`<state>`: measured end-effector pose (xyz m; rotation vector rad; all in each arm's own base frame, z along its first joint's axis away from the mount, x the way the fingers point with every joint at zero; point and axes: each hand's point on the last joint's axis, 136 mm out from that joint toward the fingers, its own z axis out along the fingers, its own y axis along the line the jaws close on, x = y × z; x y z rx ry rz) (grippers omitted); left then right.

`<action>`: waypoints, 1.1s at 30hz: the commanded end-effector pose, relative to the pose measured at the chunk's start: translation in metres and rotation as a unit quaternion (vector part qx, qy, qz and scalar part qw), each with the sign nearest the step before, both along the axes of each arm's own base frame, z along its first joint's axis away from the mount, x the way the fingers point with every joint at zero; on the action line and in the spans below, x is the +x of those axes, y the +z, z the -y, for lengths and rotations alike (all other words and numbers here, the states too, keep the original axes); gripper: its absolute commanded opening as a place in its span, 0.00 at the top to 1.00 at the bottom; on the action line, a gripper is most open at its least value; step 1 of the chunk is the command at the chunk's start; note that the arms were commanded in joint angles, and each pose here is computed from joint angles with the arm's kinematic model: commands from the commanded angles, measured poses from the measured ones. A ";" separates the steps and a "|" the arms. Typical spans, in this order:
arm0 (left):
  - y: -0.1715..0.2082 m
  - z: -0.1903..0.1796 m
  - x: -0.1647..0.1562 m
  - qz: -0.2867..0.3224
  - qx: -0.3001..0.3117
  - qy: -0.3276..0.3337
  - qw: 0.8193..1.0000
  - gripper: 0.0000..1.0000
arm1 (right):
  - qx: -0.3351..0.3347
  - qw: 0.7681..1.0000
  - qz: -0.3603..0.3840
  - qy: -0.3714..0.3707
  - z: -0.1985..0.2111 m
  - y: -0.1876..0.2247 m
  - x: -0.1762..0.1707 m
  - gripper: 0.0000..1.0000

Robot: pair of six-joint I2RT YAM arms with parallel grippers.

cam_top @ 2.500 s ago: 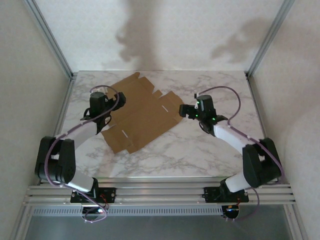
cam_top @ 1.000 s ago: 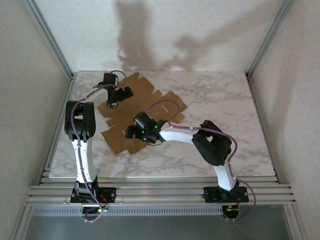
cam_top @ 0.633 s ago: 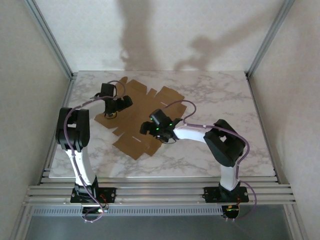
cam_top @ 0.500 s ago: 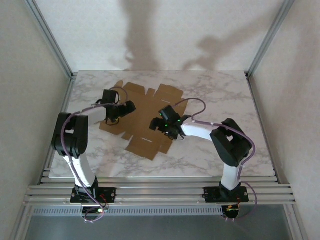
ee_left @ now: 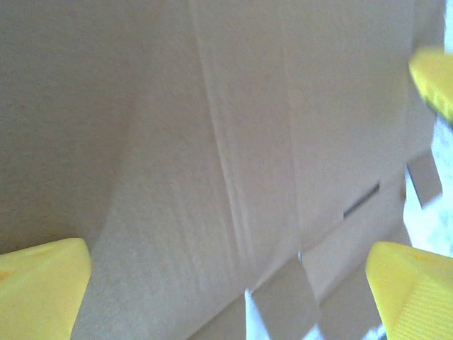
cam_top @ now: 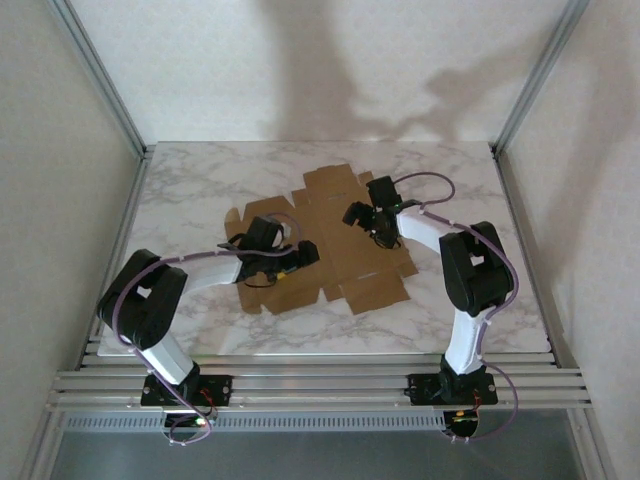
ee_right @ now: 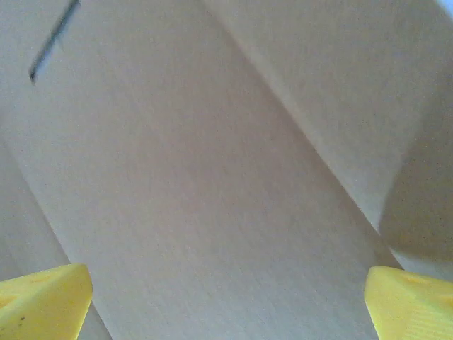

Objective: Fold the paper box

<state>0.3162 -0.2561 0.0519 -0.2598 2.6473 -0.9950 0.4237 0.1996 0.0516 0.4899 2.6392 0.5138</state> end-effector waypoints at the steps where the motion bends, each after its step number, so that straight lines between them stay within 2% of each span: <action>1: 0.016 0.038 -0.020 -0.005 -0.050 -0.026 0.998 0.01 | 0.008 1.000 0.005 0.020 -0.002 0.006 0.020 0.01; 6: 0.049 0.085 -0.030 0.032 -0.097 -0.073 0.992 0.01 | 0.027 0.998 0.038 0.046 -0.015 0.033 0.047 0.01; 9: 0.077 0.082 -0.016 0.078 -0.099 -0.069 0.990 0.01 | 0.022 0.996 0.057 0.060 -0.013 0.053 0.045 0.01; 12: 0.088 0.065 0.003 0.107 -0.052 -0.072 0.990 0.01 | 0.022 0.997 0.050 0.058 -0.006 0.056 0.026 0.01; 15: 0.081 0.040 0.021 0.102 0.002 -0.068 0.992 0.01 | 0.027 0.998 0.035 0.047 0.002 0.052 0.001 0.01; 21: 0.068 -0.008 0.049 0.101 0.046 -0.054 0.992 0.01 | 0.021 0.999 0.018 0.023 0.024 0.041 -0.045 0.01; 25: 0.054 -0.026 0.065 0.099 0.075 -0.052 0.991 0.01 | 0.024 1.000 0.001 0.012 0.032 0.031 -0.069 0.01; 33: 0.014 -0.051 0.078 0.069 0.162 -0.052 0.983 0.01 | 0.026 0.999 -0.022 -0.009 0.039 0.006 -0.086 0.01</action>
